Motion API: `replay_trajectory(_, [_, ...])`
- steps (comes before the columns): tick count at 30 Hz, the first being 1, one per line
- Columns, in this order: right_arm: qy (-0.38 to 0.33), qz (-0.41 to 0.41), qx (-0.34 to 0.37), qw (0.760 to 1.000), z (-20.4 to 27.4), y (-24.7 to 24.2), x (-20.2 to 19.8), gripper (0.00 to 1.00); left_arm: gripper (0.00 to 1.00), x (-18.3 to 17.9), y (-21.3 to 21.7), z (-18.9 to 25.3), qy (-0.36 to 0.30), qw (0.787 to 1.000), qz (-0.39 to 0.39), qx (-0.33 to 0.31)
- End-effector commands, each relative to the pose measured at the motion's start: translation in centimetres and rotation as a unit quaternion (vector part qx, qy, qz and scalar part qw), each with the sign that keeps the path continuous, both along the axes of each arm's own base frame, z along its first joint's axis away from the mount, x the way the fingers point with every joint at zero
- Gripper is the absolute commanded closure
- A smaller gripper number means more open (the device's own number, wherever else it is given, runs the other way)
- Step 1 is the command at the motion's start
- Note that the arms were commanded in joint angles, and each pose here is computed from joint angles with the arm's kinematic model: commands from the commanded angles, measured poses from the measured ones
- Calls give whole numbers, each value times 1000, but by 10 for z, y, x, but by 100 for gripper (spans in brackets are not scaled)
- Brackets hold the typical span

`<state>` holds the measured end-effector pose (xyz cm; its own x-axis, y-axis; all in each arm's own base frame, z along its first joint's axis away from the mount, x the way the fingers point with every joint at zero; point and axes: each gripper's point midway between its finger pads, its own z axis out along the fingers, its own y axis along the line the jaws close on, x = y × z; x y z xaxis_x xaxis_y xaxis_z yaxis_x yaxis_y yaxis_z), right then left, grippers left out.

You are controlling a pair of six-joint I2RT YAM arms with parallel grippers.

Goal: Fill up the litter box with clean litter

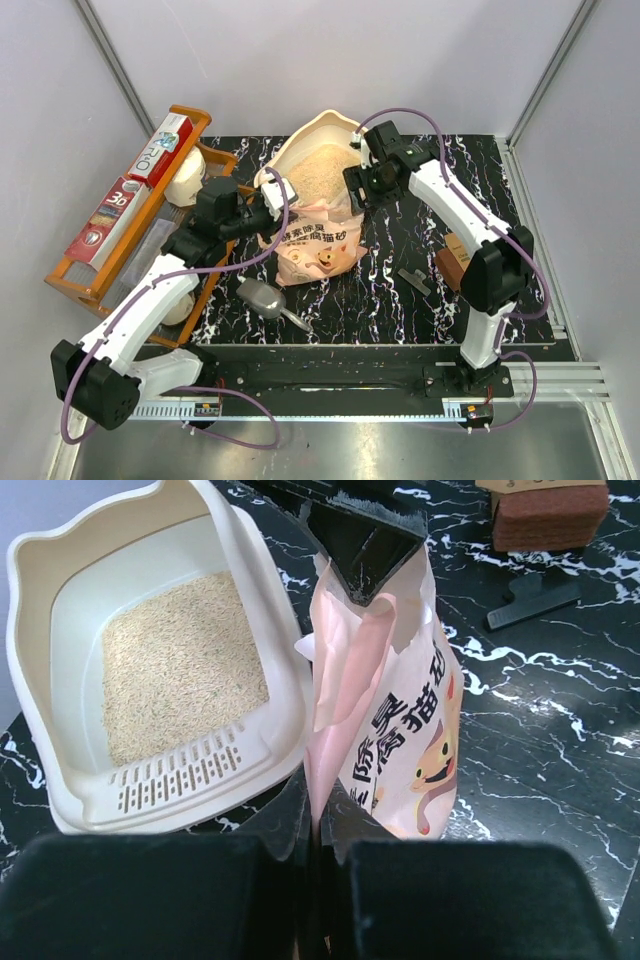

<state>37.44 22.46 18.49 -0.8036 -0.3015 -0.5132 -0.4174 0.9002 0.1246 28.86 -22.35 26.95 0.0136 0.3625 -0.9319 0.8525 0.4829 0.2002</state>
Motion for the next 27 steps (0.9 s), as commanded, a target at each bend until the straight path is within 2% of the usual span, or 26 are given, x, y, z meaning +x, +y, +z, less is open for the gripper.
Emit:
replay_trajectory(1, [-27,15,12,999,10,13,17,20,100,20,1,97,-156,986,10,-50])
replay_trajectory(3, [-33,18,14,999,13,14,20,20,100,24,3,94,-153,987,20,-48])
replay_trajectory(6, [-40,32,22,998,17,19,20,20,67,23,2,91,-137,990,17,-41])
replay_trajectory(7, [-39,47,38,997,23,24,17,19,59,21,2,94,-135,990,15,-43])
replay_trajectory(11, [-90,85,70,990,65,31,15,7,42,1,8,105,-122,992,6,-43])
replay_trajectory(13, [-133,93,83,983,99,29,12,4,38,-11,15,108,-126,991,7,-38])
replay_trajectory(15, [-173,111,94,974,127,27,6,4,33,-25,21,89,-105,994,-2,-17])
replay_trajectory(17, [-193,115,96,970,140,23,4,2,32,-41,28,73,-82,997,-7,-3])
replay_trajectory(20, [-209,128,98,965,151,18,-5,0,31,-72,32,33,-49,996,-61,40])
replay_trajectory(25, [-202,100,91,970,143,-5,0,0,31,-104,42,-31,-46,973,-175,145])
replay_trajectory(26, [-198,88,97,972,143,-9,1,0,31,-119,50,-50,-12,964,-201,171])
replay_trajectory(27, [-198,86,105,971,146,-11,1,0,31,-123,53,-60,-36,948,-242,203])
